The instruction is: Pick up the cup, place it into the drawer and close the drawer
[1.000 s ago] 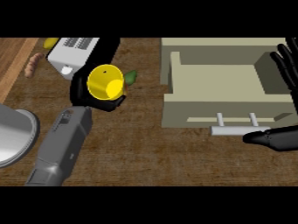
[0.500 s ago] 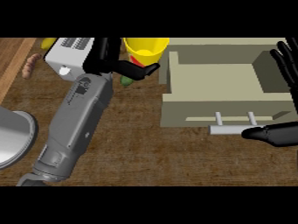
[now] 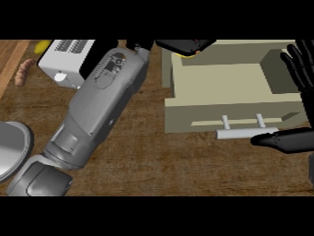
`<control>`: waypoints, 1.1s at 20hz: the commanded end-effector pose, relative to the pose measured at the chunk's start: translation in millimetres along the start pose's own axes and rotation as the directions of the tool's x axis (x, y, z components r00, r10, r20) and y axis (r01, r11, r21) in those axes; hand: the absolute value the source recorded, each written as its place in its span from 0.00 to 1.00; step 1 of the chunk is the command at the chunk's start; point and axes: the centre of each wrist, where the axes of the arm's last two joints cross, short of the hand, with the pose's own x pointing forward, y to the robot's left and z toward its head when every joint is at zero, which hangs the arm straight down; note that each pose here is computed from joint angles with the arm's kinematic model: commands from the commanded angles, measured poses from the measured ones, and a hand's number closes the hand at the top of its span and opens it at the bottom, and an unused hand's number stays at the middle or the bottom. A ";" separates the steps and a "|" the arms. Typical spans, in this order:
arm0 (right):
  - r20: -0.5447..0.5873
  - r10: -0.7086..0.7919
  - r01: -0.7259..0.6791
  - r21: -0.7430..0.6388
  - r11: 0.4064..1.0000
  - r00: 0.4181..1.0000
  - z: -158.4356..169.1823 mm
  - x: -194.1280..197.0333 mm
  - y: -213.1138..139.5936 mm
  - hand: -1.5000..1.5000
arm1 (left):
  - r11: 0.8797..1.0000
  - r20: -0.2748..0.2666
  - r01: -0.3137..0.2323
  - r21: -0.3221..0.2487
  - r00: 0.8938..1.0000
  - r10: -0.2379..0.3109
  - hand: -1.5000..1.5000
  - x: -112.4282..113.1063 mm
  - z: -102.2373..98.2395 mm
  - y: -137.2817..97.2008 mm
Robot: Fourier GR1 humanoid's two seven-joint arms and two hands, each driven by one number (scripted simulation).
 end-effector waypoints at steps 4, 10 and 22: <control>0.012 -0.014 0.013 0.027 1.000 1.000 -5.1 2.9 15.0 0.00 | 0.993 -0.162 0.116 -0.016 0.980 -0.117 1.00 0.9 -13.5 -20.0; 0.050 -0.045 0.041 0.079 0.996 0.998 -19.3 10.7 10.7 0.00 | 0.977 -0.278 0.178 -0.117 0.939 -0.204 1.00 -30.2 3.7 -15.0; 0.079 -0.138 0.117 0.227 0.967 0.987 -35.4 10.9 39.1 0.00 | 0.989 -0.280 0.081 -0.120 0.953 -0.112 0.00 -56.0 28.0 -11.1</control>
